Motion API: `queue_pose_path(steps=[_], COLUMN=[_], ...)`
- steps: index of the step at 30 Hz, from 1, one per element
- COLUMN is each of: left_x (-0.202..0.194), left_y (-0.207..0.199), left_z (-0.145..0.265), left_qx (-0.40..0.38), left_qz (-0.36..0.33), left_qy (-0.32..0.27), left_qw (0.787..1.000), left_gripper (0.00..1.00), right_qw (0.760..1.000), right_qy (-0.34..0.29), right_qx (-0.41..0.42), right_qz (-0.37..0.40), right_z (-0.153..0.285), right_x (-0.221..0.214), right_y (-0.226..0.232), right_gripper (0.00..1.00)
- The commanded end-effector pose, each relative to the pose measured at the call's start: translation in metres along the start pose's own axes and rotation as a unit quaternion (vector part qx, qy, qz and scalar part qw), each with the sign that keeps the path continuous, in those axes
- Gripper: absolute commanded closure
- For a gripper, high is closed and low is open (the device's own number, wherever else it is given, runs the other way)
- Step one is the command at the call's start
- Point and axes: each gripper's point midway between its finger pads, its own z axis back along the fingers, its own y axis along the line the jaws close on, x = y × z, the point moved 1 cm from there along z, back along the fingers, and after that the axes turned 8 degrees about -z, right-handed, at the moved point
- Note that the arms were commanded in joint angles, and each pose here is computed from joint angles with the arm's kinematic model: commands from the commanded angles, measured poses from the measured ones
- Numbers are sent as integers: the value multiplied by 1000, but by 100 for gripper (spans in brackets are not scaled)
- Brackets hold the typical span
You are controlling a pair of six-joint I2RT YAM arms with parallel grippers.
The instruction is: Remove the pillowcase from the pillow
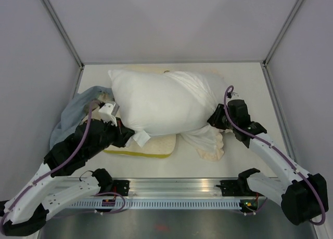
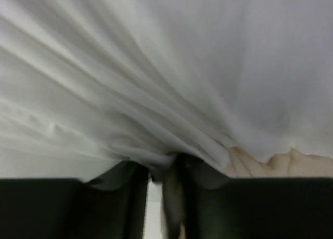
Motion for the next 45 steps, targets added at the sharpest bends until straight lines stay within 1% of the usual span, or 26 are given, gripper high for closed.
queue_pose_path(steps=[1, 3, 5, 8, 9, 11, 12, 13, 14, 16, 17, 18, 19, 20, 21, 22, 24, 25, 27, 30, 33, 35, 38, 41, 42, 45], left_x=[2, -16, -28, -44, -54, -63, -69, -81, -73, -65, -72, -62, -48, -45, -51, -38, -25, -13, -4, 7, 17, 29, 63, 76, 82, 76], left_y=[-5, -4, -5, -22, -48, -81, -103, -106, -107, -92, -77, -51, -33, -10, 32, 43, 53, 50, 50, 53, 62, 70, 65, 64, 62, 56], left_z=[-9, -20, -28, -35, -29, -26, -9, -7, 5, 7, 12, 3, 12, 14, 17, 28, 35, 38, 35, 21, -2, -8, -8, -15, -17, -38], left_qx=[-15, -15, -22, -77, -161, -279, -363, -386, -399, -347, -307, -218, -161, -93, 30, 60, 89, 83, 92, 138, 199, 249, 250, 253, 250, 223], left_qz=[28, 28, 31, 33, 25, 17, 22, 26, 24, 27, 30, 47, 66, 90, 131, 152, 180, 189, 193, 178, 127, 106, 101, 90, 86, 67], left_qy=[-31, -10, 2, 16, 39, 31, 44, 51, 21, -5, 4, -21, -42, -51, -57, -82, -114, -131, -133, -113, -97, -87, -116, -117, -112, -67], left_qw=[999, 999, 999, 996, 986, 960, 931, 921, 916, 937, 951, 975, 984, 990, 989, 983, 973, 970, 968, 968, 967, 959, 956, 956, 958, 970], left_gripper=[98, 98, 98, 98, 80, 49, 20, 6, 0, 0, 0, 0, 0, 0, 0, 0, 0, 0, 0, 0, 0, 0, 0, 0, 0, 0], right_qw=[995, 992, 988, 985, 985, 984, 983, 981, 981, 980, 980, 978, 979, 978, 978, 977, 977, 975, 975, 970, 966, 963, 964, 970, 975, 979], right_qy=[43, 43, 29, -8, -20, -50, -57, -67, -68, -63, -59, -49, -40, -38, -36, -37, -33, -37, -29, -33, -22, -18, 6, 32, 43, 52], right_qx=[62, 74, 98, 124, 126, 128, 130, 138, 142, 152, 157, 169, 173, 180, 183, 192, 196, 205, 207, 228, 241, 252, 249, 218, 194, 167], right_qz=[70, 94, 113, 118, 118, 116, 116, 115, 115, 110, 109, 108, 102, 99, 95, 88, 81, 75, 74, 78, 88, 89, 97, 101, 102, 100], right_z=[8, 26, 52, 89, 98, 117, 121, 127, 127, 121, 118, 115, 111, 105, 101, 98, 91, 91, 84, 85, 78, 70, 48, 23, 11, 6], right_x=[-10, -9, -4, 16, 23, 40, 45, 51, 53, 55, 54, 52, 49, 50, 49, 50, 50, 53, 52, 58, 53, 52, 41, 22, 7, -16], right_y=[24, 35, 53, 74, 78, 86, 89, 95, 98, 106, 108, 114, 115, 120, 122, 127, 130, 135, 141, 165, 187, 203, 215, 203, 185, 153], right_gripper=[59, 42, 33, 26, 25, 25, 24, 24, 24, 24, 24, 24, 24, 24, 24, 24, 25, 24, 24, 25, 25, 26, 26, 27, 27, 27])
